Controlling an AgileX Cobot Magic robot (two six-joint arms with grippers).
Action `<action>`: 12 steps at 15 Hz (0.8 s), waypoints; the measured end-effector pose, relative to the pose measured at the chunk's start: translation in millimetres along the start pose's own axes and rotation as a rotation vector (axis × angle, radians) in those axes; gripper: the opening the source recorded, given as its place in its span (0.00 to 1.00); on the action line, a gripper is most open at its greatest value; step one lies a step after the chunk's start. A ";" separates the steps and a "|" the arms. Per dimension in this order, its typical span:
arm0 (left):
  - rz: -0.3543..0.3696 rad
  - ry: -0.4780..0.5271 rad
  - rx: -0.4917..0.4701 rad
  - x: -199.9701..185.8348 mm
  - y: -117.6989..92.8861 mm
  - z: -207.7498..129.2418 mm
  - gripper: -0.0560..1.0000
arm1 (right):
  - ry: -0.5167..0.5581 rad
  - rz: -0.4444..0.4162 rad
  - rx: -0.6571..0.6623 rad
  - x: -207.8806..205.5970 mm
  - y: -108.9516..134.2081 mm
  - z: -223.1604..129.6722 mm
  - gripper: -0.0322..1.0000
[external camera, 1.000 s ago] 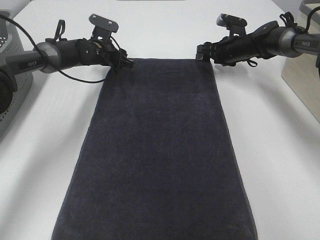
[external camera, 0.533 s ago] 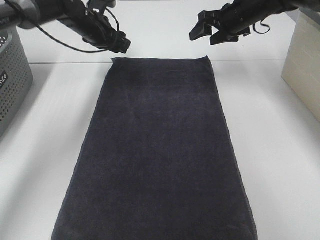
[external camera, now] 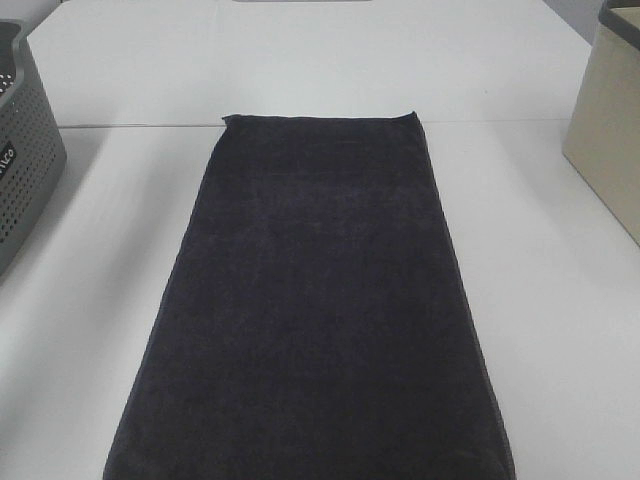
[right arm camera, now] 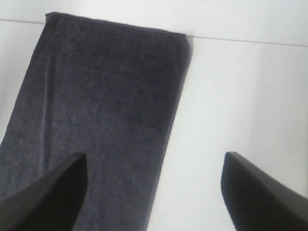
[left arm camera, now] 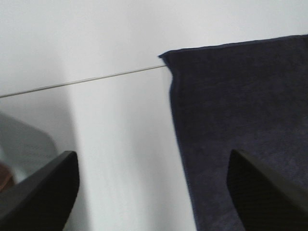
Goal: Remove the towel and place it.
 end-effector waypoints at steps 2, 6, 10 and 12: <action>0.073 -0.022 -0.057 -28.1 50.0 2.3 0.80 | -0.049 -0.052 0.032 -26.1 -27.0 6.5 0.76; 0.101 -0.018 -0.111 -67.7 81.7 -16.1 0.80 | -0.093 -0.068 0.022 -74.2 -17.1 -3.9 0.76; 0.101 0.038 -0.130 -146.9 56.9 -120.6 0.80 | -0.032 -0.059 0.040 -152.0 15.6 -133.6 0.76; 0.110 -0.020 -0.144 -180.1 48.0 -150.8 0.80 | -0.046 -0.060 0.035 -172.5 24.3 -176.6 0.76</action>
Point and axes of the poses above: a point on each arm's last joint axis where the gripper is mounted, x pointing out along that axis toward the gripper, y along the wrist's bending axis when the last joint is at zero, z = x × y, the point moved 10 cm from there along x, pointing out along that axis toward the gripper, and after that the axes turned 2 degrees about x, right-handed, at the moved point
